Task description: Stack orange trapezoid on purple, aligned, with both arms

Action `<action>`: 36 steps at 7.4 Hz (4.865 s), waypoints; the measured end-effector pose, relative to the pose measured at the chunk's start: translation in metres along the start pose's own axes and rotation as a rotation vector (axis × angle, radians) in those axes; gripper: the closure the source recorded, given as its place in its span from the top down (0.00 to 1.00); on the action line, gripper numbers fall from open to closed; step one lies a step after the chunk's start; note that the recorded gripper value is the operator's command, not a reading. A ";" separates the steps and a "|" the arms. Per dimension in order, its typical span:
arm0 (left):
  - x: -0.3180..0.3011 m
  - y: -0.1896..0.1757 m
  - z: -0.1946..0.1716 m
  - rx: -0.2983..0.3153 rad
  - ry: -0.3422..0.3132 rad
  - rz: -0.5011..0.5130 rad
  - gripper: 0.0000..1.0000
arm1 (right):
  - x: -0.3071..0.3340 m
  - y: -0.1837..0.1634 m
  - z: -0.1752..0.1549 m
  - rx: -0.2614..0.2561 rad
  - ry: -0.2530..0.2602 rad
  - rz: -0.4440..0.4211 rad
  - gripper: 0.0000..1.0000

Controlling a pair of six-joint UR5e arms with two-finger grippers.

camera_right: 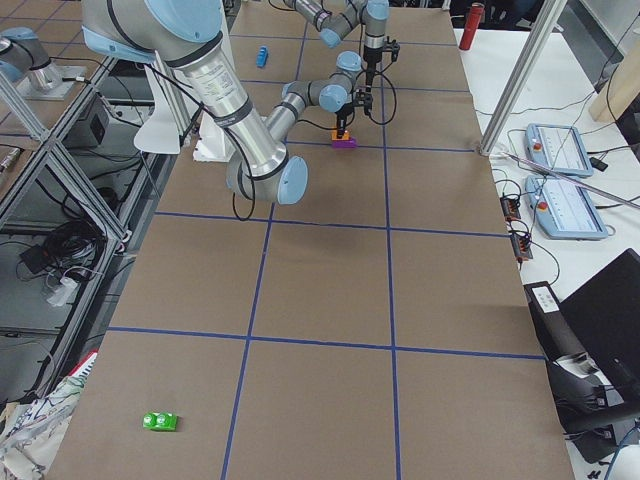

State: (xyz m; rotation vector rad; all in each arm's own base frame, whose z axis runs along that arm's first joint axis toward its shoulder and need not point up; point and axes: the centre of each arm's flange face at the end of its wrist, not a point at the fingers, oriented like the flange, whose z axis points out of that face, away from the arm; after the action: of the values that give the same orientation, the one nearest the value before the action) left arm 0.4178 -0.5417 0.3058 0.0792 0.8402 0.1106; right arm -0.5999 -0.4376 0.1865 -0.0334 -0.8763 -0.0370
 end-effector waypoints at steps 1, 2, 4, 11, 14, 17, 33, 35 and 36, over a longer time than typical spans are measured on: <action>0.000 0.000 0.000 0.001 0.001 0.000 1.00 | 0.000 0.000 0.002 -0.001 0.003 -0.002 0.00; 0.001 0.000 -0.001 0.001 0.002 0.000 1.00 | 0.000 0.000 0.003 -0.003 0.006 -0.004 0.00; 0.002 0.001 -0.003 0.003 0.005 0.000 1.00 | 0.001 0.000 0.005 -0.006 0.009 -0.004 1.00; -0.039 -0.004 -0.015 0.009 -0.006 0.037 1.00 | 0.064 -0.036 -0.051 0.071 -0.024 0.036 1.00; -0.173 -0.011 -0.040 -0.004 -0.034 0.129 1.00 | 0.275 -0.082 -0.093 0.065 0.034 -0.020 1.00; -0.339 0.003 -0.081 -0.007 -0.056 0.194 1.00 | 0.497 -0.089 -0.131 0.045 0.124 -0.102 1.00; -0.519 0.052 -0.099 -0.034 -0.062 0.085 1.00 | 0.725 -0.058 -0.165 0.003 0.058 0.014 1.00; -0.519 0.052 -0.099 -0.033 -0.065 0.087 1.00 | 0.725 -0.059 -0.165 0.004 0.062 0.017 1.00; -0.518 0.051 -0.099 -0.031 -0.067 0.090 1.00 | 0.724 -0.060 -0.165 0.006 0.063 0.016 1.00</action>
State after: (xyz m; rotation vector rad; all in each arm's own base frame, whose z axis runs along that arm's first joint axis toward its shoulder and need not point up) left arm -0.0030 -0.5553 0.6280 0.0914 0.7682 0.2039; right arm -0.0128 -0.5184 0.6381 -0.0336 -0.8133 -0.0203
